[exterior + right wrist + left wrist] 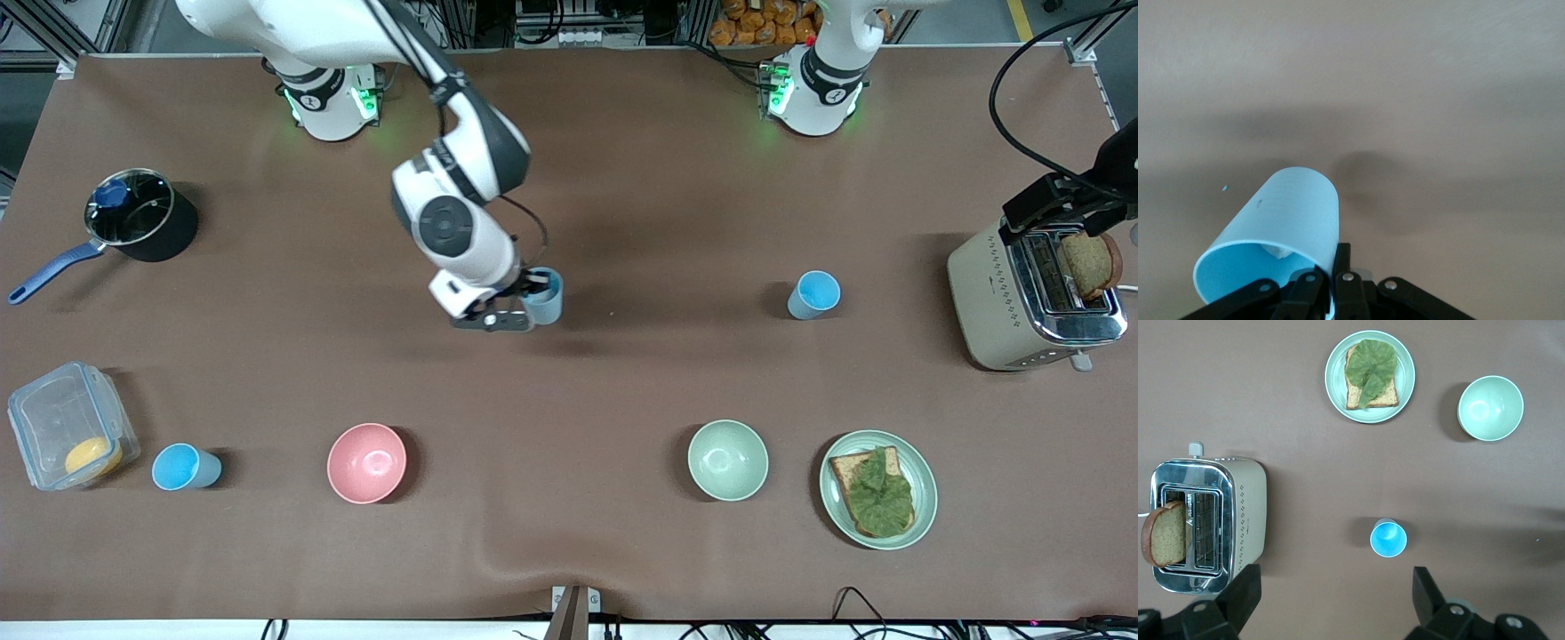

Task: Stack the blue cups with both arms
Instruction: 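Carry the blue cup to the table center and set it down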

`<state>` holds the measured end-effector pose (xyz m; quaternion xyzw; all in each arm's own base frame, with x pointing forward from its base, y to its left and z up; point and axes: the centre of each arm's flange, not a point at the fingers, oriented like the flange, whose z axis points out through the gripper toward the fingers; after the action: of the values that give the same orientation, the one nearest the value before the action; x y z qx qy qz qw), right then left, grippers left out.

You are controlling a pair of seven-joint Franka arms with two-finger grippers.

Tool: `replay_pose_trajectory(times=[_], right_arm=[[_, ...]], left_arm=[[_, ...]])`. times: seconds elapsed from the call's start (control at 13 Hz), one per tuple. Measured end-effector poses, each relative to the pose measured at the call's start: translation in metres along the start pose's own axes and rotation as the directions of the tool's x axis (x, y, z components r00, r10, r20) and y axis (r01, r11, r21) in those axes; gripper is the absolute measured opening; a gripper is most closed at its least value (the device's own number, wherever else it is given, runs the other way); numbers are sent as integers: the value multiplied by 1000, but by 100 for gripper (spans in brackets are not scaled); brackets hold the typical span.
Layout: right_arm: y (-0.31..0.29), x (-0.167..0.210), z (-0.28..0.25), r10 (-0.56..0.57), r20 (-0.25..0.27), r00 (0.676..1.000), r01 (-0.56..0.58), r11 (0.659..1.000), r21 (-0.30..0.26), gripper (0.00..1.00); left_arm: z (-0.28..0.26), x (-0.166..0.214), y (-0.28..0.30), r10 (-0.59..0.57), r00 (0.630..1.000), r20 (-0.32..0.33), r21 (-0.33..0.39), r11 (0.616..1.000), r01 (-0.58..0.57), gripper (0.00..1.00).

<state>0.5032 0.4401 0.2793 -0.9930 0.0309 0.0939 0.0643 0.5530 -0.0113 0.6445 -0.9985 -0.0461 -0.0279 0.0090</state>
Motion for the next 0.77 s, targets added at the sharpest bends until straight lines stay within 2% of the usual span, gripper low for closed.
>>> replay_pose_trajectory(times=[0.31,0.38,0.54,0.77], right_arm=[[-22,-11,47,-29,36,999,30,999,-40,4],[-24,-11,52,-32,39,999,33,999,-43,10],[-32,-10,42,-40,23,999,41,999,-28,33],[-40,0,-7,-26,2,1000,26,1000,-6,68]], left_arm=[[0,0,0,1,1000,0,0,1000,-1,100],[0,0,1,1,1000,0,0,1000,-1,100],[0,0,1,1,1000,1,0,1000,-1,100],[3,0,7,11,1000,5,-3,1000,-11,100]])
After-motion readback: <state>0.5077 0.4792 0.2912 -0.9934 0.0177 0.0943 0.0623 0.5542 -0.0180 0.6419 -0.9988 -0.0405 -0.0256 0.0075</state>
